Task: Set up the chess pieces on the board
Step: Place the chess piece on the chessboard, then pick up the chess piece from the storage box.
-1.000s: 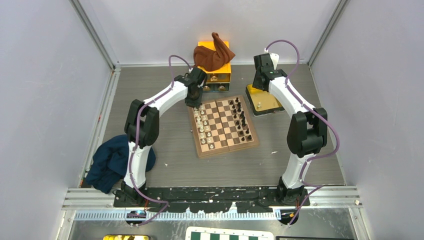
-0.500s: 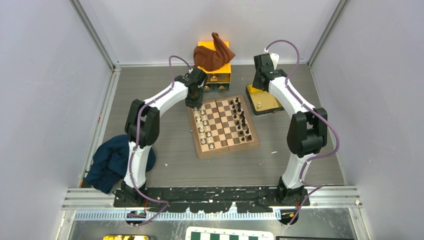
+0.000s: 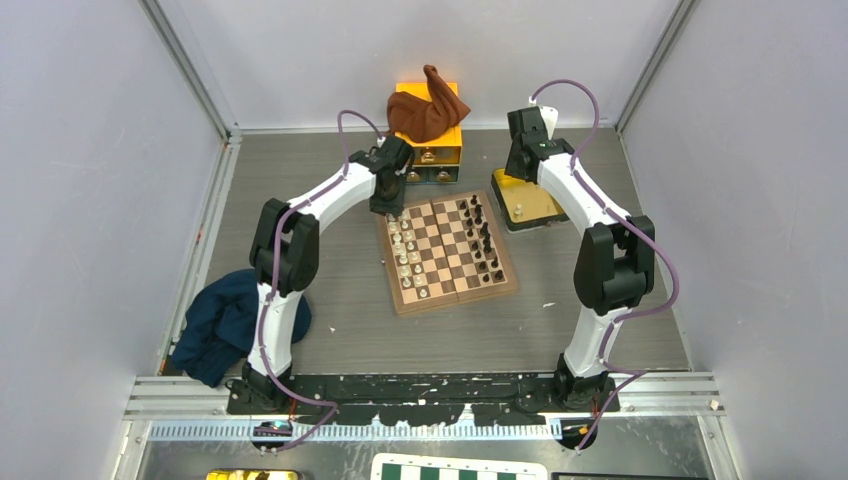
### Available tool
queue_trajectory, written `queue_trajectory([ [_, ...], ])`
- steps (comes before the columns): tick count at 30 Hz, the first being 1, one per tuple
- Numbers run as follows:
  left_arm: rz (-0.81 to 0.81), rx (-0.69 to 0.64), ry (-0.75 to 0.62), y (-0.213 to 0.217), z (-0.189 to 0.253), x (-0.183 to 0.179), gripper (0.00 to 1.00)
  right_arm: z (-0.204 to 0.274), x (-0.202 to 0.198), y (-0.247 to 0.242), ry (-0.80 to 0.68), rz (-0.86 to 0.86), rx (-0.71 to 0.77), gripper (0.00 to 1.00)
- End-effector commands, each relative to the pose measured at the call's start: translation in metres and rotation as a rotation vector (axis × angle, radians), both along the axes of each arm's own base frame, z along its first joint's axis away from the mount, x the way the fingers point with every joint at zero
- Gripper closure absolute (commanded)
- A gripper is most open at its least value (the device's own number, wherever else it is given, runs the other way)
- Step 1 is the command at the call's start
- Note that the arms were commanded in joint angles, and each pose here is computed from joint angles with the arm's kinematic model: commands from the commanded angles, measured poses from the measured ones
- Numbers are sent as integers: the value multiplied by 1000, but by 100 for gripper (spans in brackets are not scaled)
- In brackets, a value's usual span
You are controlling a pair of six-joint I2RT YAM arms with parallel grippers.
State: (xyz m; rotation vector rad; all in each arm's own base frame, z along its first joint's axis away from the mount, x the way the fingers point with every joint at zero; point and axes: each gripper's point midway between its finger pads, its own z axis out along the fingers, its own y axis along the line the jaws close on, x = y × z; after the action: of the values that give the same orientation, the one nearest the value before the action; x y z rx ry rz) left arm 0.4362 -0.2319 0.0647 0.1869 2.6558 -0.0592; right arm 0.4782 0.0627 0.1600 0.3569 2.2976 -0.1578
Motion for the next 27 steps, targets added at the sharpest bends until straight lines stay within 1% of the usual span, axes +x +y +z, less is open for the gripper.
queue_trajectory([
  [1,11,-26,-102,1,40,14,68,19,9,-1,-49,-5,-15,58],
  [10,28,-45,-165,8,74,7,64,-6,7,-8,32,-23,-13,56],
  [17,42,-68,-239,18,109,-2,57,-31,3,-13,71,-53,20,56],
  [23,53,-80,-274,26,125,-13,52,-52,0,-15,109,-67,51,56],
  [27,63,-85,-287,31,130,-20,50,-65,-2,-12,127,-66,66,56],
])
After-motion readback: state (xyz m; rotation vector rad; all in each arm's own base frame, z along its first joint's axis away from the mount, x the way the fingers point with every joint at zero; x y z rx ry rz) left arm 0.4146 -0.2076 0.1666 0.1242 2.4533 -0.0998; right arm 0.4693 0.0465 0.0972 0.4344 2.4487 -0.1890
